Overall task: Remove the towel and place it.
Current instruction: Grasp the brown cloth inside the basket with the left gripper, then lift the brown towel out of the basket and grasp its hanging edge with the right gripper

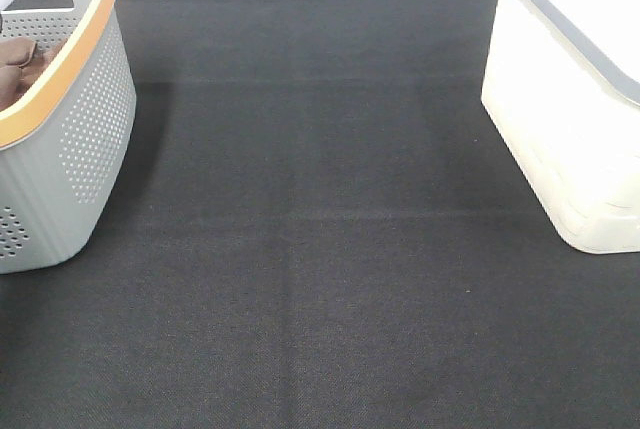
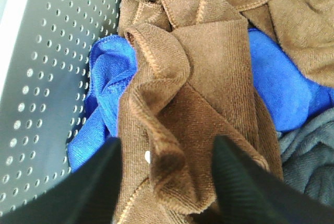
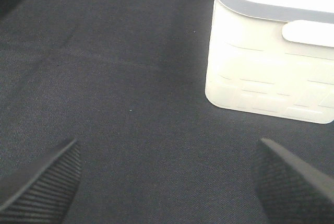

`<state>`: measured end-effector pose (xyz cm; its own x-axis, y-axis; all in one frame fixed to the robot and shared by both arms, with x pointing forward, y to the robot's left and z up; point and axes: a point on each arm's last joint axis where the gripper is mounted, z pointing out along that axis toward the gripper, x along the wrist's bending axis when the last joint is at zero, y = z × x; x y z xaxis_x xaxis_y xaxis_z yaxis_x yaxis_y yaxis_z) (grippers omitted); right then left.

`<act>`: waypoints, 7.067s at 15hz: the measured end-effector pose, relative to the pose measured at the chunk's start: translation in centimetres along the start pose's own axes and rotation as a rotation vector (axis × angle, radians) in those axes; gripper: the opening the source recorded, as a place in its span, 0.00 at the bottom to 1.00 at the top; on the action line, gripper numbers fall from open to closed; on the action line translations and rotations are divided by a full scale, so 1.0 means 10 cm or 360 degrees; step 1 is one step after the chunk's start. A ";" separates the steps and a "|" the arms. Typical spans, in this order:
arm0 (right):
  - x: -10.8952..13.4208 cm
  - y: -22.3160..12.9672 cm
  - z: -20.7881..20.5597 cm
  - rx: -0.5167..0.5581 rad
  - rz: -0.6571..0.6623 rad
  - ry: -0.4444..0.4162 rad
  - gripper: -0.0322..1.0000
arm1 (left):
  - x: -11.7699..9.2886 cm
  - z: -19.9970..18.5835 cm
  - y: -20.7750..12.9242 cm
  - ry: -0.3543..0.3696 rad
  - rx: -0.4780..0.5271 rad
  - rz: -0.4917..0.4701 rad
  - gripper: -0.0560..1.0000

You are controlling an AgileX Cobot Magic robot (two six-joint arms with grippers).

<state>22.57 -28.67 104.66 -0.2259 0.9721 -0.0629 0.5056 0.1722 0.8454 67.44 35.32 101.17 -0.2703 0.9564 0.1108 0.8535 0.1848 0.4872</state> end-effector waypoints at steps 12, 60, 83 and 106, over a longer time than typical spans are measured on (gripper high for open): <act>0.00 0.00 0.00 0.0000 0.0000 0.0000 0.84 | 0.01 0.17 -0.06 0.0075 0.0089 0.0071 0.32; 1.36 2.17 1.17 0.0008 -0.0639 0.1424 0.55 | -0.83 -3.45 -0.09 -0.1424 -0.1362 0.0002 0.05; 1.78 2.02 2.10 0.0038 -0.0520 0.1212 0.55 | -2.31 -2.98 -0.48 -0.1643 -0.1207 0.0456 0.05; 1.61 1.73 2.37 -0.0019 -0.0280 0.0845 0.70 | -2.23 -3.05 -0.46 -0.1519 -0.1335 0.0593 0.05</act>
<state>47.39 -6.31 105.69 -0.6959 0.7148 0.0697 0.4137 0.3196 0.8525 55.97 6.23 122.85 0.6309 0.7655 -0.1266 0.1819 0.0128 0.9832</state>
